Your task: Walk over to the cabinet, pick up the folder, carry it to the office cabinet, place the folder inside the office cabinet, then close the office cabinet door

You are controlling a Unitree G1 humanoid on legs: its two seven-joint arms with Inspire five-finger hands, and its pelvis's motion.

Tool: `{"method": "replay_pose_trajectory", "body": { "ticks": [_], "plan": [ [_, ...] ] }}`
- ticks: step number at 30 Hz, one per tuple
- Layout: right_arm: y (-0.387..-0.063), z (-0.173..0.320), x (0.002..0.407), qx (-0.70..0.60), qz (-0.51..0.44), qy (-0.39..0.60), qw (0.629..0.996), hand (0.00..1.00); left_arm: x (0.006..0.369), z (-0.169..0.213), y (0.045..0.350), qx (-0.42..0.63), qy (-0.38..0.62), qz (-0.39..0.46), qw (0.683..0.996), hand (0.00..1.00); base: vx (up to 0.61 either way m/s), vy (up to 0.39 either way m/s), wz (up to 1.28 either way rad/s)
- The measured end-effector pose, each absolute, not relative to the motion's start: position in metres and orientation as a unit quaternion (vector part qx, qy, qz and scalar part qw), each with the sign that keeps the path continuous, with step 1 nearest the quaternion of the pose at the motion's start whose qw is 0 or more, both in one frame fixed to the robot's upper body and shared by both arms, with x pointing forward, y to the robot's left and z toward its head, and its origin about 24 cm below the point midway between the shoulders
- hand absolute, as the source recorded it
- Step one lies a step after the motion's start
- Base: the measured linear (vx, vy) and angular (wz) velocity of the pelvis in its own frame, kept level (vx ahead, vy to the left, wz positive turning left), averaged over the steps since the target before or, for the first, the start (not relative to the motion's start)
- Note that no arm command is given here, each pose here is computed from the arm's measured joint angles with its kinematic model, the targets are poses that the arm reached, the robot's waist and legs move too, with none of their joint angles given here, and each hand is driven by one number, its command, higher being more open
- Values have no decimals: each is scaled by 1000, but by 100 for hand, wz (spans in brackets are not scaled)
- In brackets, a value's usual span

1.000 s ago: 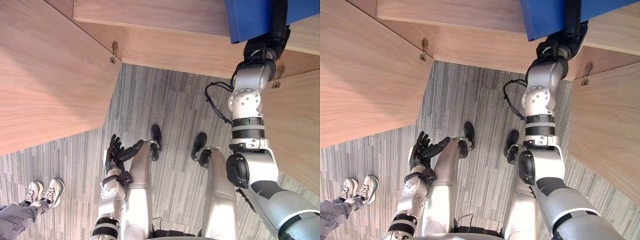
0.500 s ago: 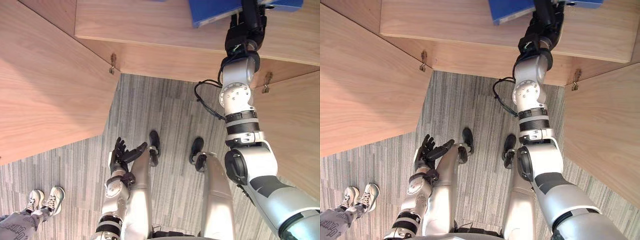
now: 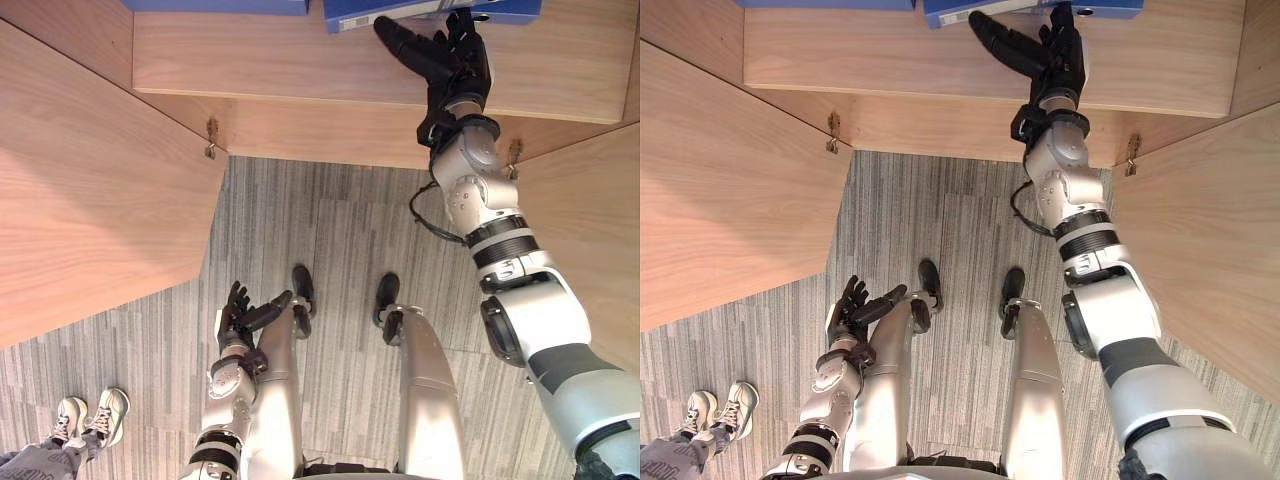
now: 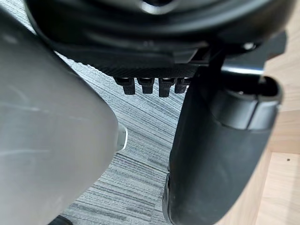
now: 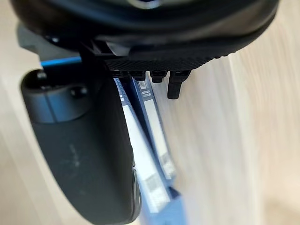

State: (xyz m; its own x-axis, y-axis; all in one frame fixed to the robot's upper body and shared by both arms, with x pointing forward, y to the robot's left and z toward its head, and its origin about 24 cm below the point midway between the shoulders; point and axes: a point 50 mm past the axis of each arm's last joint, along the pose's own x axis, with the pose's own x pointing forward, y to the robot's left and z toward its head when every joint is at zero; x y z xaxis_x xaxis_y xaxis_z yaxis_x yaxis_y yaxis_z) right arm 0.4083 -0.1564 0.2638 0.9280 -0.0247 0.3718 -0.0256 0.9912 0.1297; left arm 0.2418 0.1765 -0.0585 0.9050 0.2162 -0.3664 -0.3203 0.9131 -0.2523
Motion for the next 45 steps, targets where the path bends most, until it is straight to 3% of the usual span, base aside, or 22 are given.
{"method": "replay_pose_trajectory", "body": {
  "ticks": [1, 9, 19, 25, 31, 39, 45],
  "plan": [
    [-161, 263, 408, 33, 7, -191, 981, 0, 242, -59, 177, -154, 168, 137, 964, 100, 0, 0, 0],
    [-174, 254, 404, -149, 22, -194, 969, 0, 242, -62, 177, -138, 178, 112, 968, 100, 0, 0, 0],
    [-160, 232, 402, -263, 48, -179, 947, 0, 241, -64, 177, -135, 182, 106, 968, 100, 3, -6, 0],
    [-136, 233, 404, -254, 58, -184, 948, 0, 241, -63, 177, -137, 181, 109, 968, 100, 2, -5, 0],
    [-114, 280, 409, -222, 27, -234, 946, 0, 242, -62, 176, -146, 175, 117, 967, 100, 10, -16, 9],
    [-121, 333, 407, -166, -45, -283, 944, 0, 244, -58, 173, -161, 166, 126, 965, 100, 3, -15, 13],
    [-156, 351, 405, -171, -102, -288, 937, 0, 248, -52, 167, -170, 153, 116, 967, 100, 8, -15, 19]
  ]
}}
